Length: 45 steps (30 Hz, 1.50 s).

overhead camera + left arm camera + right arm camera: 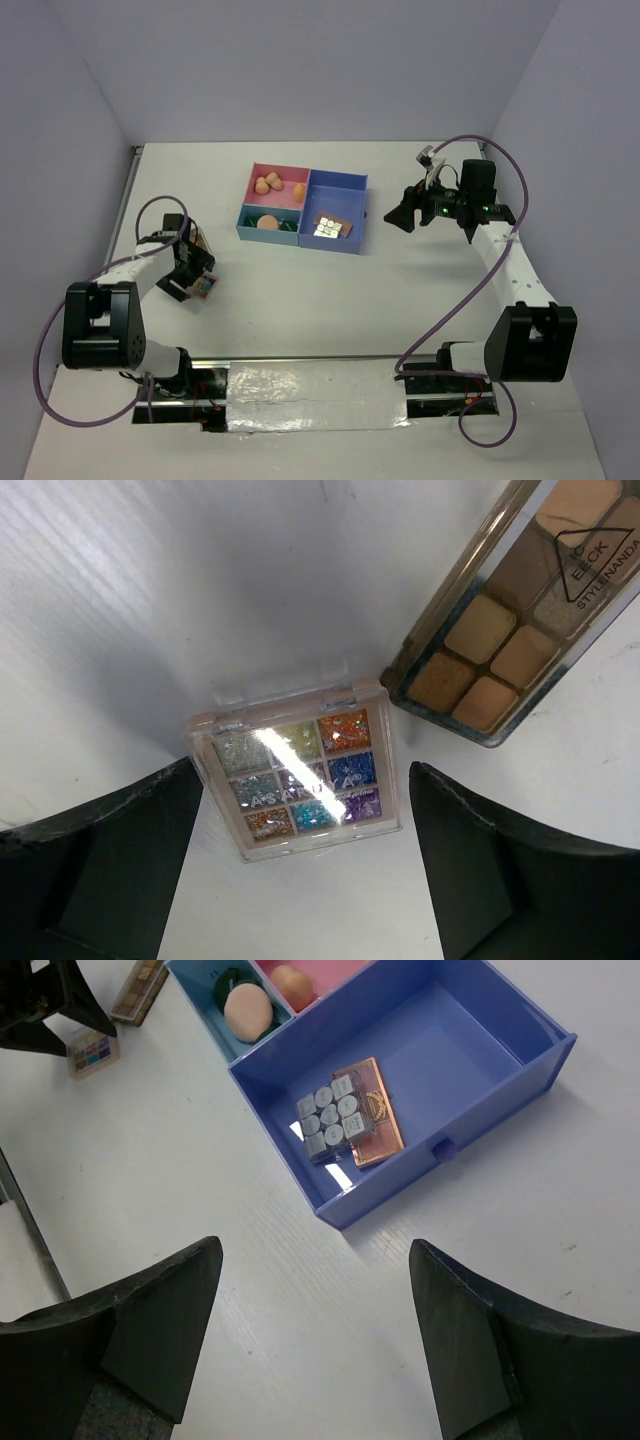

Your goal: Organize the makeup

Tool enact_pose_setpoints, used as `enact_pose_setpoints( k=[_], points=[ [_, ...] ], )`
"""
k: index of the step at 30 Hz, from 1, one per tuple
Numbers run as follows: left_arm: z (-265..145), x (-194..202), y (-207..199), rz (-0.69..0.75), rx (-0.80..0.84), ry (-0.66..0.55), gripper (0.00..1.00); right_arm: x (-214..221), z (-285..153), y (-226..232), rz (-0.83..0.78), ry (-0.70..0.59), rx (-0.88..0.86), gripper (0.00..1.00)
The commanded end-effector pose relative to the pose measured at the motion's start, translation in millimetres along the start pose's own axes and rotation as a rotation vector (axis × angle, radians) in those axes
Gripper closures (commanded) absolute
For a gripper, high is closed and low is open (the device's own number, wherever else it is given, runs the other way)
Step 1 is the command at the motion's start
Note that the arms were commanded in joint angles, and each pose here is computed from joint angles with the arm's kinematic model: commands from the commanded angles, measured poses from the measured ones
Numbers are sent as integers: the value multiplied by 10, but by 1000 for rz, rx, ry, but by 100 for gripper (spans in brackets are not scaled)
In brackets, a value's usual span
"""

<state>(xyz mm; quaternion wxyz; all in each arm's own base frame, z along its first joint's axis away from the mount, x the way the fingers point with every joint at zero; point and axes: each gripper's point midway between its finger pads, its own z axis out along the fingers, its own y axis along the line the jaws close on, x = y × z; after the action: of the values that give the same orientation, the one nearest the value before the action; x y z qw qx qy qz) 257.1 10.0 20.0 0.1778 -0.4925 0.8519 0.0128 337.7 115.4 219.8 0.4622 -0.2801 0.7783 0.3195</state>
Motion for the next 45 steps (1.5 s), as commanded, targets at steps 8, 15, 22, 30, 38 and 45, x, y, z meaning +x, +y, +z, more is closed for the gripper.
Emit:
enact_pose_setpoints(
  k=[8,15,22,30,38,45],
  points=[
    [151,47,112,43,-103,51,8,-180,-51,-21,-57,-46,19,17],
    [122,65,177,87,-100,48,5,-193,-38,-30,-53,-46,14,17],
    [153,103,257,116,-116,51,8,-191,-41,-25,-53,-47,14,17],
    [149,84,213,128,-93,44,32,-203,-48,-14,-55,-49,11,17],
    [-81,-4,84,178,3,-3,78,-198,-49,-22,-57,-47,16,17],
    [-450,97,-156,266,177,-57,100,-191,-47,-32,-54,-43,19,17]
  ],
)
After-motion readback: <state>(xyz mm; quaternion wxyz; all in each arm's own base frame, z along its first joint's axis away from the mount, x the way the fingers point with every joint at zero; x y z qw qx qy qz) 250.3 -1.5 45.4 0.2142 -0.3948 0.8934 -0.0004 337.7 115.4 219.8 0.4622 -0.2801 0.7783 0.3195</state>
